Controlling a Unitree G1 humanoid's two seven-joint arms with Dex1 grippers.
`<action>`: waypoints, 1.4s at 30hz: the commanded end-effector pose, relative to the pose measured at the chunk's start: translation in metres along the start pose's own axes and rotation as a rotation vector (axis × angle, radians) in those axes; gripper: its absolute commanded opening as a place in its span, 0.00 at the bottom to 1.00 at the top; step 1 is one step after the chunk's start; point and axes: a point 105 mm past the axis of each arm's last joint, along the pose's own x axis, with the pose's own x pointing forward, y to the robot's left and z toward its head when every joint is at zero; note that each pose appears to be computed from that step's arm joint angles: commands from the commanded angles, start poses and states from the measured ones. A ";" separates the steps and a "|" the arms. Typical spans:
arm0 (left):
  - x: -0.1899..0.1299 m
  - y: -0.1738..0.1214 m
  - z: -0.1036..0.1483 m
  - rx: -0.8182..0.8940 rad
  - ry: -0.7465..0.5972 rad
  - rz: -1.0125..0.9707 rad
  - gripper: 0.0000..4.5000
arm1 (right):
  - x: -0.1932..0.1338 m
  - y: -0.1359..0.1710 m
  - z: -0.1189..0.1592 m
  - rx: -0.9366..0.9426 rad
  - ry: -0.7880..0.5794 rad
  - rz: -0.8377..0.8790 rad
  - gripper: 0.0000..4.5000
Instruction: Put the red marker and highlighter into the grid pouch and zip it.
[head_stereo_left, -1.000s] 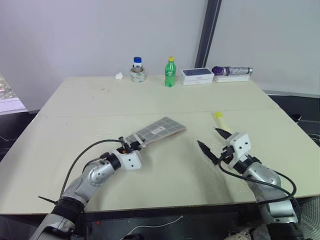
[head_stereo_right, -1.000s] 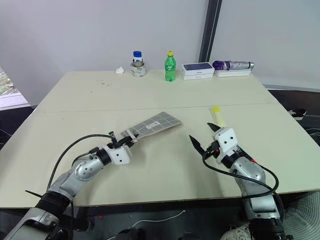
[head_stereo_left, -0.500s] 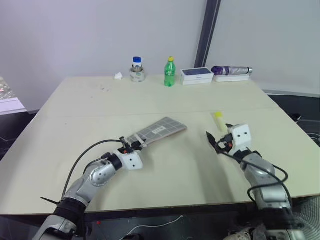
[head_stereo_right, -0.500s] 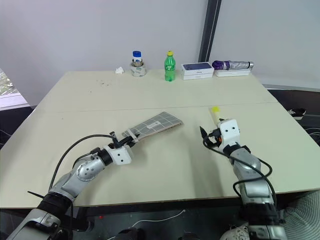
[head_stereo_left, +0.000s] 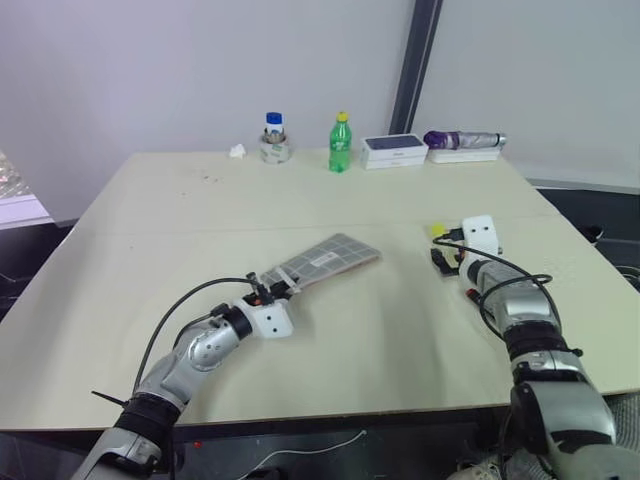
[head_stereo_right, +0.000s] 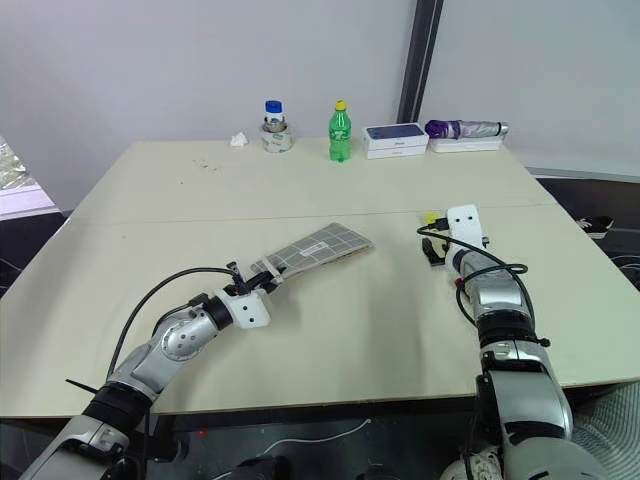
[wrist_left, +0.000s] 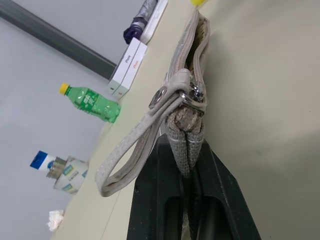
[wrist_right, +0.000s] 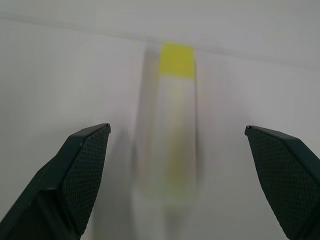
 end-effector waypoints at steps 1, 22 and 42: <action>-0.001 0.010 0.006 0.015 -0.019 0.041 0.00 | 0.002 -0.004 0.009 0.054 0.011 0.011 0.88; 0.007 0.010 0.006 -0.006 -0.024 0.043 0.00 | -0.085 0.112 0.009 -0.298 -0.338 0.717 0.19; 0.014 0.017 0.009 0.002 -0.046 0.051 0.00 | -0.099 0.102 -0.007 -0.243 -0.306 0.722 0.19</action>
